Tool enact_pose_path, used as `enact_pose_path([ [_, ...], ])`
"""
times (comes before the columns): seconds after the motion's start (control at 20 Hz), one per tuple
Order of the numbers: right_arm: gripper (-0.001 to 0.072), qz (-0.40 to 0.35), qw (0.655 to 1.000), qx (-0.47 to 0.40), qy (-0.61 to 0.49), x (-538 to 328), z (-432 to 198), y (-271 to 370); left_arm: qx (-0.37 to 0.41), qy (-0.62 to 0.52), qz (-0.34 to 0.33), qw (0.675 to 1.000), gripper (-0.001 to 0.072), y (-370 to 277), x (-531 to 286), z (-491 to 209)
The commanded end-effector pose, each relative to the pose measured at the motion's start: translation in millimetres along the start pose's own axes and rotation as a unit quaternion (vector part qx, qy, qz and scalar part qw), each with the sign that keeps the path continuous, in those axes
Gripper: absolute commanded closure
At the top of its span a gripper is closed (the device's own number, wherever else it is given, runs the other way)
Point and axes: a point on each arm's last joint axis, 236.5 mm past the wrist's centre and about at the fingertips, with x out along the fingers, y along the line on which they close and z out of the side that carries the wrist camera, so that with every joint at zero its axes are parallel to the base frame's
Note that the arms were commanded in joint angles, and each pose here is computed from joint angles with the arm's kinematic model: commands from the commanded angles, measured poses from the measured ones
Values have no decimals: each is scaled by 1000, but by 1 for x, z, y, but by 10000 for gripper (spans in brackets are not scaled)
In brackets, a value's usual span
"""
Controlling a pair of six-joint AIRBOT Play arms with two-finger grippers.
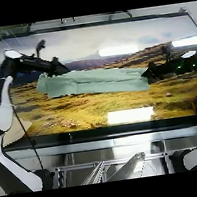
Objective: Fold the shirts.
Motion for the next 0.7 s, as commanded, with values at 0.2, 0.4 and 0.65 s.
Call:
enact_pose_path([
  [0.2, 697, 62, 997, -43, 7, -69, 7, 45, 85, 40, 63, 994, 709, -38, 160, -31],
  [0.4, 697, 142, 987, -79, 15, -93, 8, 99, 49, 57, 55, 996, 710, -38, 183, -31],
  [0.65, 696, 254, 959, -124, 15, -116, 0, 186, 39, 50, 55, 996, 709, -38, 183, -26],
])
